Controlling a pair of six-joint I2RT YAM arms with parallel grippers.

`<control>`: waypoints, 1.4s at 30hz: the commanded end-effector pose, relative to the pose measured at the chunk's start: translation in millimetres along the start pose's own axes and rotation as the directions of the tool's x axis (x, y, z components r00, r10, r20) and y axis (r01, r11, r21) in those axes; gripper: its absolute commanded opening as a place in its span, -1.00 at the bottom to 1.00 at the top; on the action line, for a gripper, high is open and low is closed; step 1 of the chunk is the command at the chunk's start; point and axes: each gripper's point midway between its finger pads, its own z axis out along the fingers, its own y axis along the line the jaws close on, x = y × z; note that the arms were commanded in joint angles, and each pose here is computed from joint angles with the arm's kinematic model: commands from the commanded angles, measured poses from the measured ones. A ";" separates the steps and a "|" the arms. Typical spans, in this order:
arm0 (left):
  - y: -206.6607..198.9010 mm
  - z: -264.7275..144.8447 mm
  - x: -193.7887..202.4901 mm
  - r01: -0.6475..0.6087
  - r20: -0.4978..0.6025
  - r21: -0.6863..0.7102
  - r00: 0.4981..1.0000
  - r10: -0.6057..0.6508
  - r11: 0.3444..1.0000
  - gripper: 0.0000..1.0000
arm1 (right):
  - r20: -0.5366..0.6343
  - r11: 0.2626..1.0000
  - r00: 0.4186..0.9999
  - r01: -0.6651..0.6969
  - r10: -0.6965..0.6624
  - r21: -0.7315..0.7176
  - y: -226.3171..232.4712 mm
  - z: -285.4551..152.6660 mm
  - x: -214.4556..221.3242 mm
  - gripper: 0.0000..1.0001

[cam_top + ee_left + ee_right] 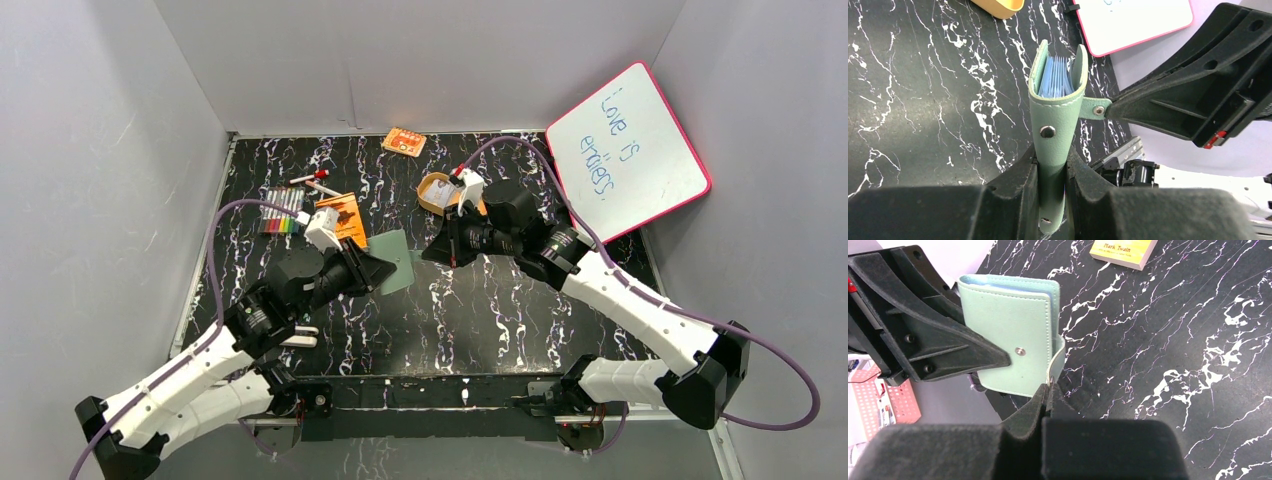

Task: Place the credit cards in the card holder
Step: Close the card holder.

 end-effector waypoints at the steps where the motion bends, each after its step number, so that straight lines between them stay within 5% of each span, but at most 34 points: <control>1: -15.7 1.5 -23.7 -0.067 0.061 0.013 0.996 0.066 0.998 -1.00 | 0.067 0.997 0.998 0.020 -0.015 -0.070 21.7 -5.6 -24.1 -1.00; 42: -21.0 26.0 -21.3 -0.093 0.038 0.011 0.995 0.092 0.996 -1.00 | 0.074 0.994 0.994 -0.077 0.082 -0.072 20.5 27.9 -27.2 -1.00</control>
